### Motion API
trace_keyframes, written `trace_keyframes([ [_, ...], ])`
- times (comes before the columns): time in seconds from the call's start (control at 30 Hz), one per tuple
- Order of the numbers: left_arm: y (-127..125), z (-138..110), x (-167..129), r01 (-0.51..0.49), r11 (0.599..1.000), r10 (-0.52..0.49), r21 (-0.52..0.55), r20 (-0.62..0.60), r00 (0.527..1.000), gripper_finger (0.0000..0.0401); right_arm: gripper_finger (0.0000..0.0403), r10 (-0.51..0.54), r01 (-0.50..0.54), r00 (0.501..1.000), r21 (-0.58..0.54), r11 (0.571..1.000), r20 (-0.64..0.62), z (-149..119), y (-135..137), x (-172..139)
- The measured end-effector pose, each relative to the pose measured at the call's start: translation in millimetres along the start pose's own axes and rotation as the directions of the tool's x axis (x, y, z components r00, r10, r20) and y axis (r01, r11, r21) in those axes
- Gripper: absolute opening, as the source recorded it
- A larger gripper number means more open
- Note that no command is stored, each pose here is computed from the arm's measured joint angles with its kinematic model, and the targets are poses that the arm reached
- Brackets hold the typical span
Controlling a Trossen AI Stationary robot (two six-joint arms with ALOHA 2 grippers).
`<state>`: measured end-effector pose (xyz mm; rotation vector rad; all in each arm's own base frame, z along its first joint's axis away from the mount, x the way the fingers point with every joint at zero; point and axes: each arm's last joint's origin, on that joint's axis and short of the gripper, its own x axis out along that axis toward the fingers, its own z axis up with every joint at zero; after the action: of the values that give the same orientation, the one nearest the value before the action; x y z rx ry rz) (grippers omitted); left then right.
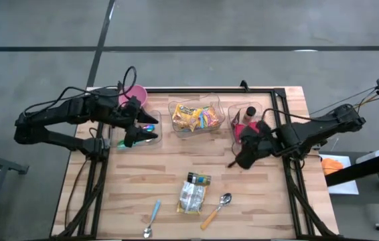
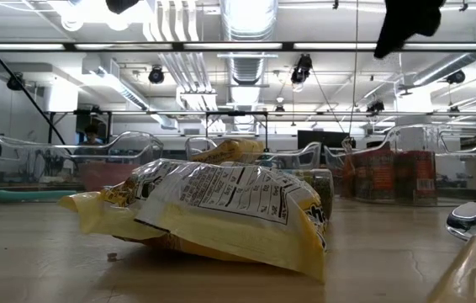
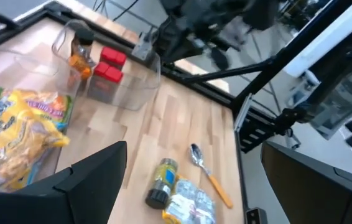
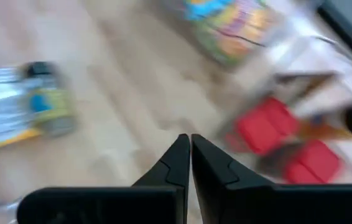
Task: Pick & Place Food Item
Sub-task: Put the yellow spoon into the left transparent bin
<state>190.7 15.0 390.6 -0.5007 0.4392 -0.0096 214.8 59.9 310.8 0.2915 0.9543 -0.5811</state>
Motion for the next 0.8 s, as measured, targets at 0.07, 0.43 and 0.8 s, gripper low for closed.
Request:
trace_keyframes([
  [0.07, 1, -1, 4, -0.006, 1.0, 0.006, -0.016, -0.018, 1.0, 0.0375, 0.0013, 0.093, -0.092, 0.996, -0.039, 0.995, 0.011, 1, 9, -6],
  [0.43, 12, -13, 40, -0.001, 1.0, -0.005, -0.029, -0.237, 0.972, 0.0375, 0.0013, 0.244, -0.252, 0.968, -0.245, 0.936, -0.065, -7, 62, 3],
  [0.8, 17, -20, 53, 0.006, 0.999, -0.023, -0.05, -0.332, 0.943, 0.0375, 0.0013, 0.277, -0.437, 0.887, -0.48, 0.761, -0.368, -3, 137, 47],
])
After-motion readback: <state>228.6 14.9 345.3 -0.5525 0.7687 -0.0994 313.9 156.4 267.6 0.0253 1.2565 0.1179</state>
